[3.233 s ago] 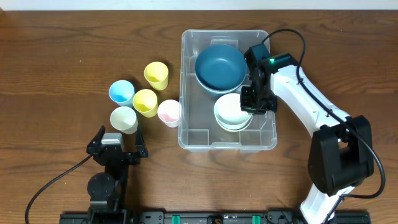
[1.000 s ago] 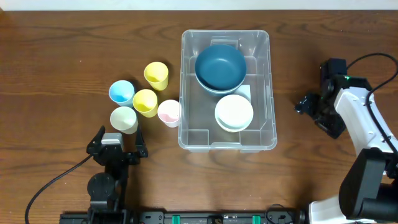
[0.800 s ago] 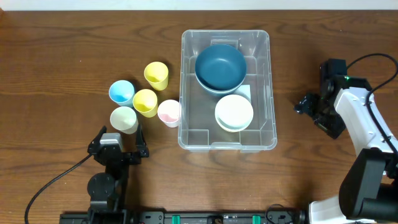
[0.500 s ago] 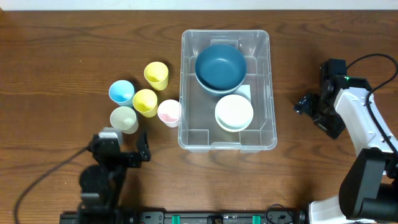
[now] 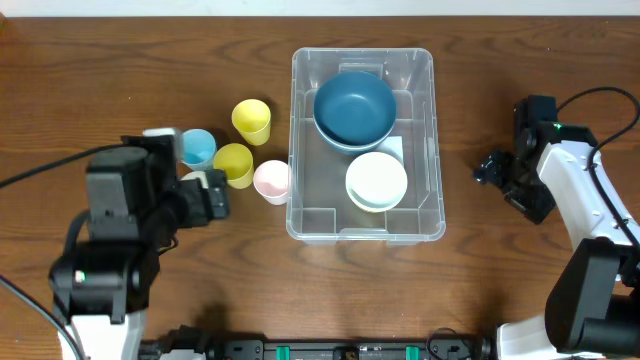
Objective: Pack container
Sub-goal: 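Raise the left gripper and move it toward the pastel cups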
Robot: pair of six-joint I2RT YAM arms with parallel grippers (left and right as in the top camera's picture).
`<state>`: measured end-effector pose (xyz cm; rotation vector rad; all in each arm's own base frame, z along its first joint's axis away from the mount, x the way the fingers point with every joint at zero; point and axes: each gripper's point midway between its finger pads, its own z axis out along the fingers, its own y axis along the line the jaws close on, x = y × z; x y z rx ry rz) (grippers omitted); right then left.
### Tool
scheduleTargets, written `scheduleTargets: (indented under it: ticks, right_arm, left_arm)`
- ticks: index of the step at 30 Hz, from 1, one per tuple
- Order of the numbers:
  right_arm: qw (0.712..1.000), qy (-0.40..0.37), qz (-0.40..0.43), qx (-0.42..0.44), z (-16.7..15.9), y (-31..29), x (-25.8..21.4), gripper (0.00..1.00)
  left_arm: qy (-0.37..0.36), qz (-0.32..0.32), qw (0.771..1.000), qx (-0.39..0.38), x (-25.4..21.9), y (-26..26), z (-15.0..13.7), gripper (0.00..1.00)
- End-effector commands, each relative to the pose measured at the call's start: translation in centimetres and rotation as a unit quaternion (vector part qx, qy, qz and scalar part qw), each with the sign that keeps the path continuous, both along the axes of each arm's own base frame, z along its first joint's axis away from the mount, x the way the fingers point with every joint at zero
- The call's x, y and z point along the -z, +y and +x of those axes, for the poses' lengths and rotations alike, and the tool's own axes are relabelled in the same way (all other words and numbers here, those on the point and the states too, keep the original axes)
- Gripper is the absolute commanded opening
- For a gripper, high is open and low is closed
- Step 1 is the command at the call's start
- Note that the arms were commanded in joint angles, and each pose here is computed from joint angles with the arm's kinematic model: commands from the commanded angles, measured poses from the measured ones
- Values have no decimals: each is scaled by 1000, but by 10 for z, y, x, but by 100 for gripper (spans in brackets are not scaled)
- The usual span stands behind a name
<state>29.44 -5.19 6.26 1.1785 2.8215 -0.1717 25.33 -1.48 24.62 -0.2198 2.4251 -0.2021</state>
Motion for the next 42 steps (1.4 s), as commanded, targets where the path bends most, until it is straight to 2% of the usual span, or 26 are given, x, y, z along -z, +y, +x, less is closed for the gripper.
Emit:
scheduleTargets:
  ticks: [1,3,7,13,16,27,42]
  right_arm:
    - [1000,1,-4,9,-1,-3,0,99]
    - [1000,1,-4,9,-1,-3,0,99]
    - [1000,1,-4,9,-1,-3,0,99]
    - [1000,1,-4,9,-1,-3,0,99]
    - [1000,1,-4,9,-1,-3,0,99]
    - [1000,1,-4,9,-1,-3,0,99]
    - [1000,1,-4,9,-1,-3,0,99]
  left_arm:
    - [29,-26,978,-205,2,50,-11,98]
    - [47,-44,963,-263,9,65,-18,98]
    - [76,-49,954,-286,19,72,-24,98]
    - [108,-41,950,-290,35,76,-14,98]
    - [148,-37,945,-290,54,77,-6,98]
    - [304,-21,906,-295,137,80,11,98]
    - [370,-13,882,-292,189,81,15,98]
